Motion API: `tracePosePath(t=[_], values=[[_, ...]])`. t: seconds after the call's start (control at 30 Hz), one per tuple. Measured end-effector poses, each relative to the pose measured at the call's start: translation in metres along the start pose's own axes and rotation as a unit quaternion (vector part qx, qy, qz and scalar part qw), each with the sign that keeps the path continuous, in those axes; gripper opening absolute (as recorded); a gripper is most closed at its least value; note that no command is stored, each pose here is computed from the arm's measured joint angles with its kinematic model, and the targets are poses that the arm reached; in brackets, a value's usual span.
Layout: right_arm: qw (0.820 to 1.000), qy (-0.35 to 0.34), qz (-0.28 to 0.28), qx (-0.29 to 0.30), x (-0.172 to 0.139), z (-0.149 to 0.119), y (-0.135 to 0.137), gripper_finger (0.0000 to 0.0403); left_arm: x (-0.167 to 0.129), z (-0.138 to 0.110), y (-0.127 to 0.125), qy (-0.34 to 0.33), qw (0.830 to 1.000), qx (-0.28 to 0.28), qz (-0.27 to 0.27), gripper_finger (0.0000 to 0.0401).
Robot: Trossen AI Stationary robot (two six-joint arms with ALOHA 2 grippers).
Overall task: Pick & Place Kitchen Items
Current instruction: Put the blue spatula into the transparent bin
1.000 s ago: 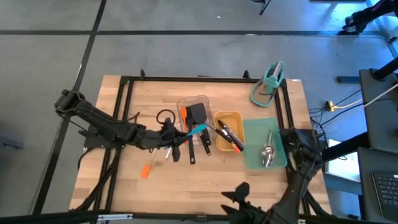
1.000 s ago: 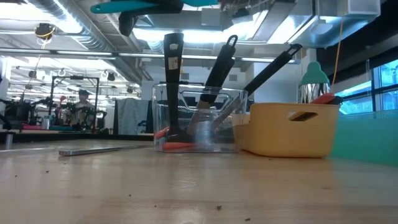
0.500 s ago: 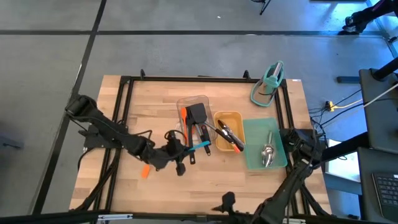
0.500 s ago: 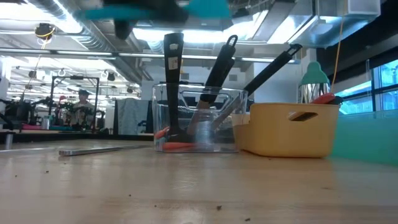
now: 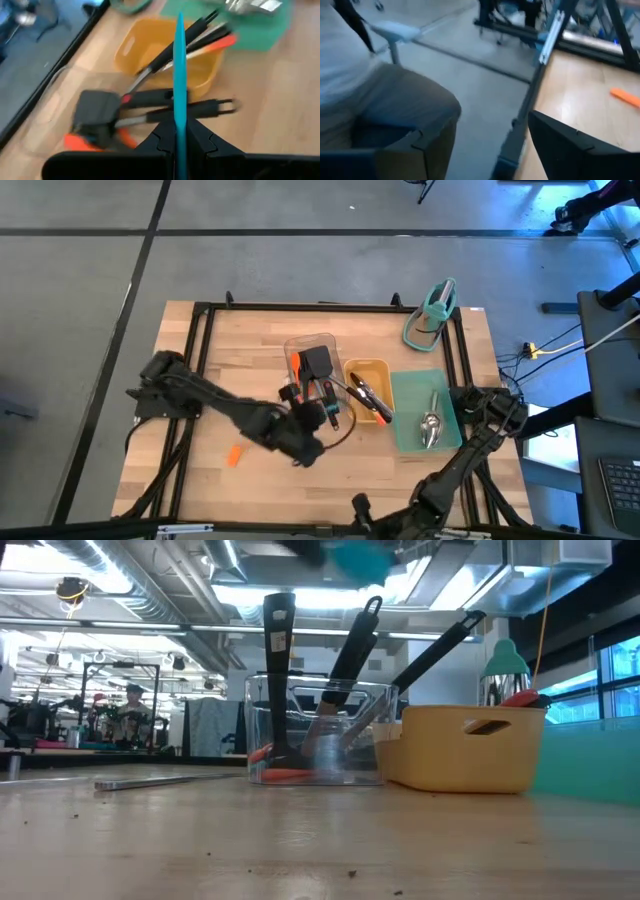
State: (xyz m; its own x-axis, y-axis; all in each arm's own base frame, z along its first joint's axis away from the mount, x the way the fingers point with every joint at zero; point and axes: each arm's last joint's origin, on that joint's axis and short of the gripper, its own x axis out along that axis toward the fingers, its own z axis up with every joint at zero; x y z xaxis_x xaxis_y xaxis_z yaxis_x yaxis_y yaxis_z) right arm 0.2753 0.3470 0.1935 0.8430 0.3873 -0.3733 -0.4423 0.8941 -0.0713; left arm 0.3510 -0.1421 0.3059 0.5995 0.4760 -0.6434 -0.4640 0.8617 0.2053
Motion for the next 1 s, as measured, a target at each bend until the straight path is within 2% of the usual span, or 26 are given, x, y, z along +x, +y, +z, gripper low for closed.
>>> tracePosePath(t=[0.17, 0.33, 0.53, 0.63, 0.73, 0.9, 1.0], values=[[0.999, -0.048, 0.003, -0.006, -0.016, -0.007, 0.004, 0.0242, 0.029, 0.013, 0.029, 0.095, 0.993, 0.014, 0.062, 0.0008], [0.999, -0.041, 0.004, -0.014, -0.018, -0.01, 0.003, 0.0241, 0.057, 0.021, 0.071, 0.178, 0.981, 0.009, 0.08, 0.0008], [0.999, -0.023, 0.01, -0.028, -0.023, -0.008, 0.001, 0.024, 0.084, 0.029, 0.117, 0.235, 0.968, -0.023, 0.091, 0.0008], [0.999, -0.017, 0.008, -0.035, -0.024, -0.008, 0.001, 0.024, 0.102, 0.027, 0.131, 0.267, 0.957, -0.026, 0.107, 0.0008], [0.999, -0.008, 0.006, -0.042, -0.024, -0.01, 0.0, 0.024, 0.125, 0.018, 0.138, 0.311, 0.942, -0.015, 0.128, 0.0008], [0.999, 0.003, 0.008, -0.048, -0.024, -0.012, 0.0, 0.024, 0.166, -0.008, 0.134, 0.397, 0.905, 0.03, 0.152, 0.0008], [0.999, 0.006, 0.008, -0.049, -0.024, -0.013, 0.0, 0.024, 0.182, -0.017, 0.127, 0.416, 0.894, 0.046, 0.158, 0.0008]])
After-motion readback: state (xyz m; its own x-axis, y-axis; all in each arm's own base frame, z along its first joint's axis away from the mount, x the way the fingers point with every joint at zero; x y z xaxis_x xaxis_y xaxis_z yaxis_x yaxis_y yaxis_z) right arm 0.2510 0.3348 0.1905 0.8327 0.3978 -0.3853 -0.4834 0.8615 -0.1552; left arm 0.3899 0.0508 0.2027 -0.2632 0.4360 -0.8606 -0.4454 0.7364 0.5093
